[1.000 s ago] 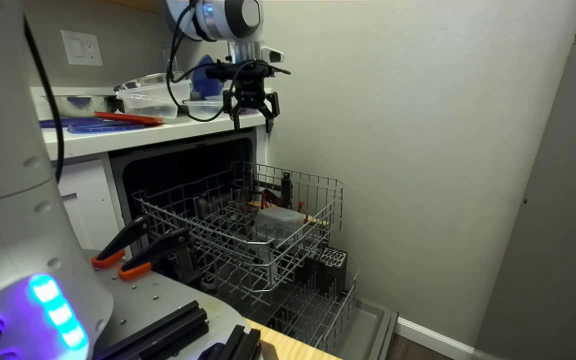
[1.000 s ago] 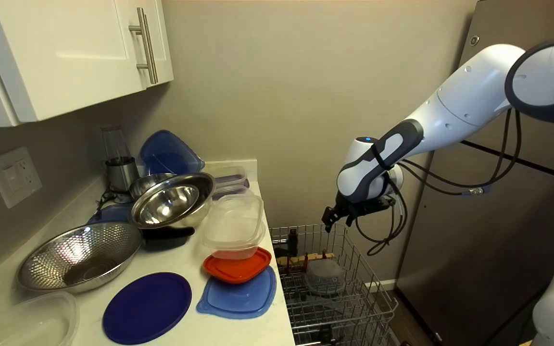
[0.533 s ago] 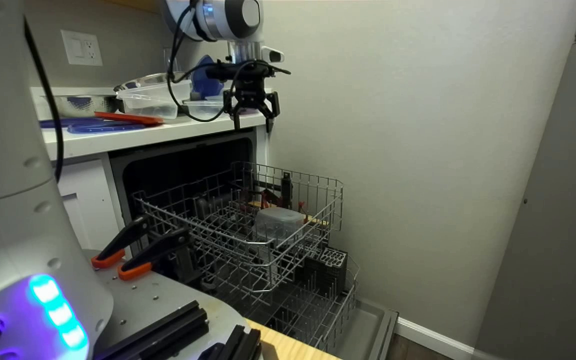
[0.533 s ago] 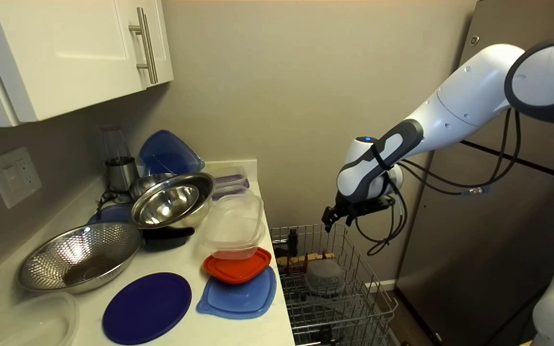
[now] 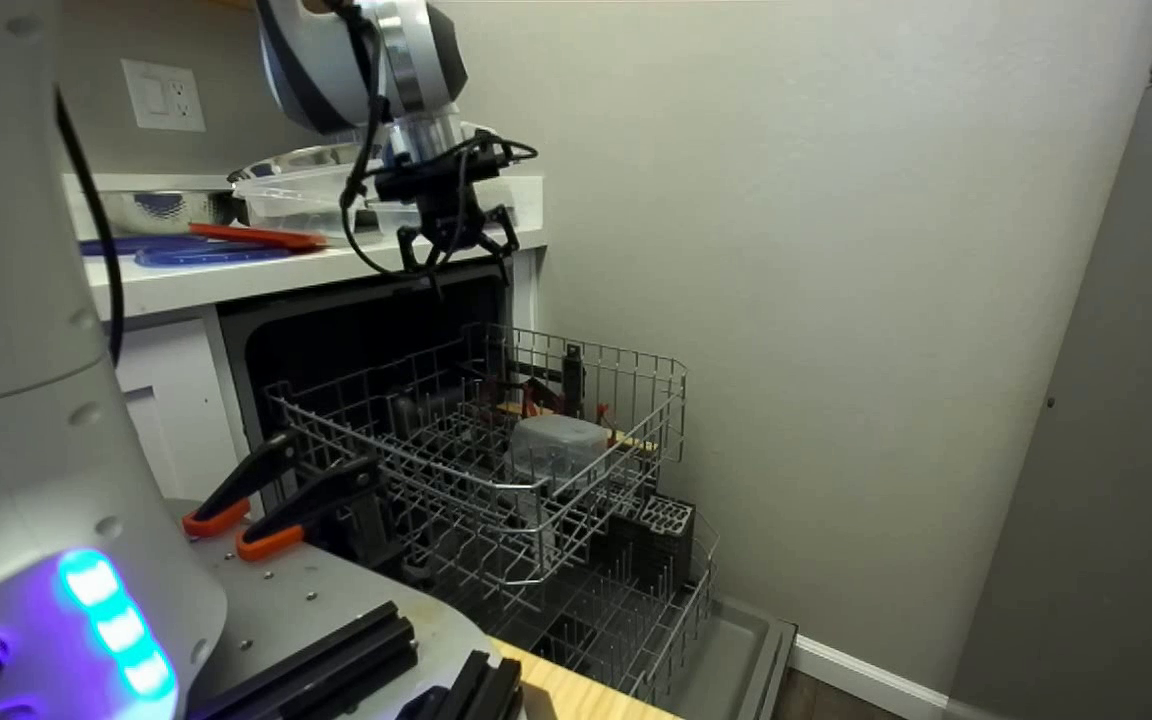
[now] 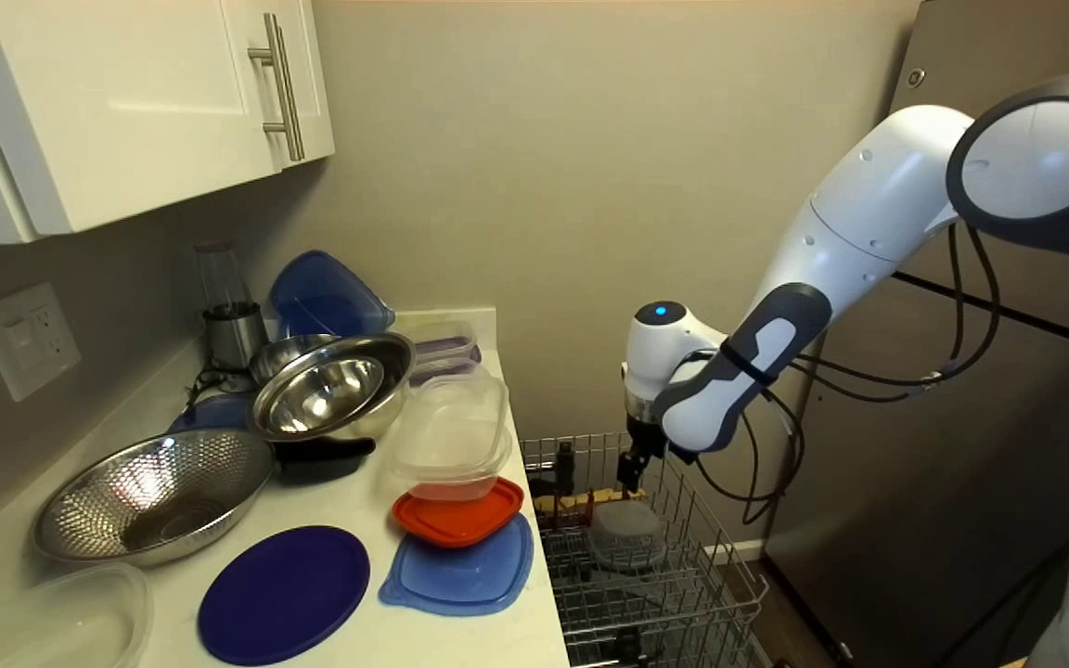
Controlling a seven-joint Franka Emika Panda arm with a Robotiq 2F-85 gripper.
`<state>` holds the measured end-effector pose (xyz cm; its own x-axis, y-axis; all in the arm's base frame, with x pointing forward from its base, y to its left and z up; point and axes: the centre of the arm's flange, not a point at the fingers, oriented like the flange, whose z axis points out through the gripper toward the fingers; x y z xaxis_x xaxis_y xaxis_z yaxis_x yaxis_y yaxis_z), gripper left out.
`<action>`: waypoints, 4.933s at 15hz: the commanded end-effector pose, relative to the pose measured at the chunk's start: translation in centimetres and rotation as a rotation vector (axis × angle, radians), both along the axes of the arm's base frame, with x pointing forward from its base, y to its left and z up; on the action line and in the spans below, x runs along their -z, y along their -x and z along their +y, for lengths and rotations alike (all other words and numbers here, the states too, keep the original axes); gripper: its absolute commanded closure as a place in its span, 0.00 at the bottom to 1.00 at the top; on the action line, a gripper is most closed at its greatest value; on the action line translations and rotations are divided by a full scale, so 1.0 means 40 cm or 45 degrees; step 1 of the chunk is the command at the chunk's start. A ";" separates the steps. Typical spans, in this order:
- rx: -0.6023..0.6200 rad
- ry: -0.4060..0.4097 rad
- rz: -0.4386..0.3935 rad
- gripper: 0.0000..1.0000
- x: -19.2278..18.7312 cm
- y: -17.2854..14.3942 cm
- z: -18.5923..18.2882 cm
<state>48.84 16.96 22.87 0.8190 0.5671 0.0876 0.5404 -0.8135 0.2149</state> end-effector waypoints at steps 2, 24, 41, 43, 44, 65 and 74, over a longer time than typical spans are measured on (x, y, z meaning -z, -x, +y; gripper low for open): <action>-0.282 0.154 -0.031 0.00 0.111 0.114 0.085; -0.544 0.239 -0.266 0.00 0.307 0.013 0.044; -0.603 0.386 -0.282 0.00 0.520 -0.057 -0.099; -0.631 0.391 -0.290 0.00 0.554 -0.071 -0.111; -0.646 0.391 -0.304 0.00 0.566 -0.079 -0.115; -0.802 0.046 -0.364 0.00 0.607 -0.107 -0.185; -0.982 0.056 -0.240 0.00 0.614 -0.088 -0.180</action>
<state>53.57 9.75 -1.58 0.2240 0.9559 0.1901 0.8558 -0.2862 0.4309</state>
